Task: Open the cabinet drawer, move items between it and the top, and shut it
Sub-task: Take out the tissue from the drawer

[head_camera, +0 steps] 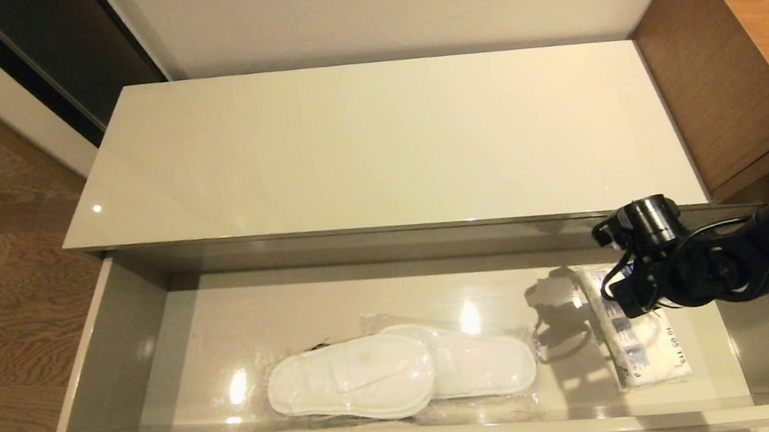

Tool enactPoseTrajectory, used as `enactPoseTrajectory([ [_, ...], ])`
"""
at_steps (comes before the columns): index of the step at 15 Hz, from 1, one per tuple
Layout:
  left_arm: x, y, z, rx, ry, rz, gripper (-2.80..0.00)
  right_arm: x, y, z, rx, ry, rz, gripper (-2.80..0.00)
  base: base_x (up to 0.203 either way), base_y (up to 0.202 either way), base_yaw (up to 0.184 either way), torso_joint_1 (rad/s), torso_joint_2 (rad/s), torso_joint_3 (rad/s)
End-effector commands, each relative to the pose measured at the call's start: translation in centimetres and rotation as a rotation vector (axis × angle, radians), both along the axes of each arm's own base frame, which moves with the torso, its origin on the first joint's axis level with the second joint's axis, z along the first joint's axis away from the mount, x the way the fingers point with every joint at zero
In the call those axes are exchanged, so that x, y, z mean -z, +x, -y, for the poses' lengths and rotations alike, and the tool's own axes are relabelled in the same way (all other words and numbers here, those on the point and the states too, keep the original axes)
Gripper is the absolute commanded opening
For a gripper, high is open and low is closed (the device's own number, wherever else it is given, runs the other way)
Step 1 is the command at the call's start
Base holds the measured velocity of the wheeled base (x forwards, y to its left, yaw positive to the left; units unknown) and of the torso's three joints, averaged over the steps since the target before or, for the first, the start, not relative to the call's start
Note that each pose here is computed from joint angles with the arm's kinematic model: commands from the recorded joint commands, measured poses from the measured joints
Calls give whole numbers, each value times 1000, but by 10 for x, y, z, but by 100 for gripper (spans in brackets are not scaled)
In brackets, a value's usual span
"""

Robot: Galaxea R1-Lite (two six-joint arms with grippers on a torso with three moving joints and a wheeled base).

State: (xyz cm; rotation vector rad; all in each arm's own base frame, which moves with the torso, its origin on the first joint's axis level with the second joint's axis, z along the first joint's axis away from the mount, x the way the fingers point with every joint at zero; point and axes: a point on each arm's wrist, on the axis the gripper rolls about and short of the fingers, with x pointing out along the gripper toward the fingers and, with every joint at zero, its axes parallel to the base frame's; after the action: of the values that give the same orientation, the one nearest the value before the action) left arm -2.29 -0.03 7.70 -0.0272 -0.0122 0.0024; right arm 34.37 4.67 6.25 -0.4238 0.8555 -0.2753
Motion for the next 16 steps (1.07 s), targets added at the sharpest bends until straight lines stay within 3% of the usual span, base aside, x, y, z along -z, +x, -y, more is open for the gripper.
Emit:
enactPoseTrajectory([
  [1, 0, 0, 0, -1, 0, 0, -280, 13, 16, -1, 3, -4, -9, 0, 0, 0, 0, 0, 0, 0],
  [8, 0, 0, 0, -1, 0, 0, -280, 36, 13, 3, 22, -7, -52, 0, 0, 0, 0, 0, 0, 0],
  [11, 0, 0, 0, -1, 0, 0, -280, 57, 5, 4, 19, 3, 15, 0, 0, 0, 0, 0, 0, 0],
  [13, 0, 0, 0, -1, 0, 0, -280, 78, 9, 4, 18, 1, 27, 0, 0, 0, 0, 0, 0, 0],
  [16, 0, 0, 0, -1, 0, 0, -280, 88, 20, 4, 15, 10, 47, 0, 0, 0, 0, 0, 0, 0],
])
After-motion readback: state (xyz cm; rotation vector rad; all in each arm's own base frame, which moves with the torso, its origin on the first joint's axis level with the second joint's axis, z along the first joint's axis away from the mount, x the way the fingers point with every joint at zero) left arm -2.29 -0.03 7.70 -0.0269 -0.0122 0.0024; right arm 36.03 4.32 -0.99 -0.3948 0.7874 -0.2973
